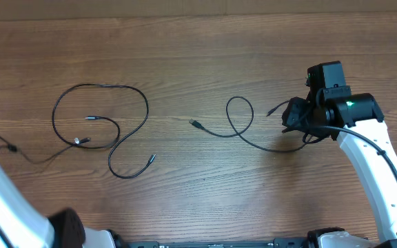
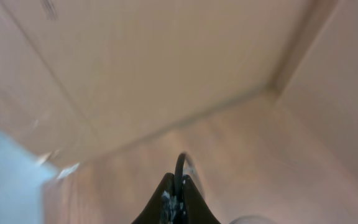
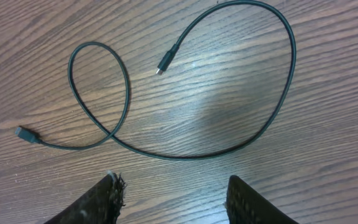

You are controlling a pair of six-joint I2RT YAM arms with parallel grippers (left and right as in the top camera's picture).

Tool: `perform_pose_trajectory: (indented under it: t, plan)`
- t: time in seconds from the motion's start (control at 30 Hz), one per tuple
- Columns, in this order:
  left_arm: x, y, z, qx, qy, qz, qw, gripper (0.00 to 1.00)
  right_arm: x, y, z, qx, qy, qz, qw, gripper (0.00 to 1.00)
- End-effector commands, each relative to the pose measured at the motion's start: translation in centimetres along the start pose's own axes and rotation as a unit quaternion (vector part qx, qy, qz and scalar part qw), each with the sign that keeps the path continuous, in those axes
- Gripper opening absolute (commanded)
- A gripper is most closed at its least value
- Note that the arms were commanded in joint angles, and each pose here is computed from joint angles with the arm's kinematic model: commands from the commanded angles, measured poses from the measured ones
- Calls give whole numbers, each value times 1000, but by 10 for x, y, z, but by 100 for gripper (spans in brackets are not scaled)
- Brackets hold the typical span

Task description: Untangle cables

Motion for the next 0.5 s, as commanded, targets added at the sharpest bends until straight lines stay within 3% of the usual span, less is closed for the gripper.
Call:
perform_pose_trajectory:
  t: [0.0, 0.27, 0.47]
  plan:
    - [-16, 59, 37, 69, 31, -87, 993, 4, 0, -4, -4, -8, -3, 2, 1000, 52]
    - [-37, 134, 102, 187, 130, -154, 962, 4, 0, -4, -4, -8, -3, 2, 1000, 52]
    - [-11, 140, 97, 207, 90, -170, 959, 4, 1, -4, -5, -11, -3, 1, 1000, 52]
Point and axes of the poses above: each gripper's point midway between its finger pads, its own y axis out along the fingers, its own x axis along the line the jaws close on, z = x × y, the point moved 5 cm from there along -y, back along the fingers, and after that the axes turned 3 degrees about -y, right-handed, at the moved point
